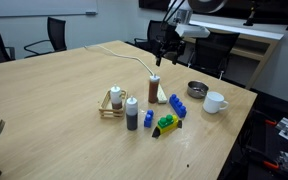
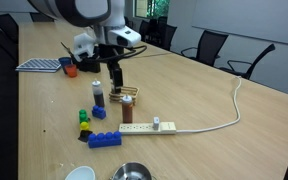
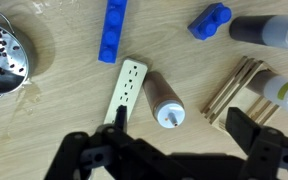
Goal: Put the sauce bottle on the right inside the box
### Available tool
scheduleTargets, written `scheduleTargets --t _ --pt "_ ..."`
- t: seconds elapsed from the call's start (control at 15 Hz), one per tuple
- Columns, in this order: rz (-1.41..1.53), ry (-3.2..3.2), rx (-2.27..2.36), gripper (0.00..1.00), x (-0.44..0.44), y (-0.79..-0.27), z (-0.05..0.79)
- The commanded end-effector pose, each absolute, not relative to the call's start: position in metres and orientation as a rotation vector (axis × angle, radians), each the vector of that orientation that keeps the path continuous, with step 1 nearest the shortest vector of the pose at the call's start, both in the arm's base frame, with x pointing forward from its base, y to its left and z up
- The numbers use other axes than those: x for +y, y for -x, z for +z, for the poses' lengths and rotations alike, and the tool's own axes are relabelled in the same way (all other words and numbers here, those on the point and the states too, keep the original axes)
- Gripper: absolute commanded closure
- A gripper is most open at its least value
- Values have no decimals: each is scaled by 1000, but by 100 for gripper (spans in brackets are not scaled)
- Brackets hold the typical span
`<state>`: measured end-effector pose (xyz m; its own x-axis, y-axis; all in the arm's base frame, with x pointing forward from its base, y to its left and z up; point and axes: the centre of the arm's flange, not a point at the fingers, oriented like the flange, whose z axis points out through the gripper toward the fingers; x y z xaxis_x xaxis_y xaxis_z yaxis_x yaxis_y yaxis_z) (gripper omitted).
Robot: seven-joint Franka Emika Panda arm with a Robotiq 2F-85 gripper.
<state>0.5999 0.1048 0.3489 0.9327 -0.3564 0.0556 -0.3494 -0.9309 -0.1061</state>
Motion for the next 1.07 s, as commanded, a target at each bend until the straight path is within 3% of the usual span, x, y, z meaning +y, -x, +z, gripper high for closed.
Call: scheduleTargets --t 0.0,1.0 --pt "-92 3004 514 0 113 -641 337" --pt "200 3038 619 0 112 -710 257"
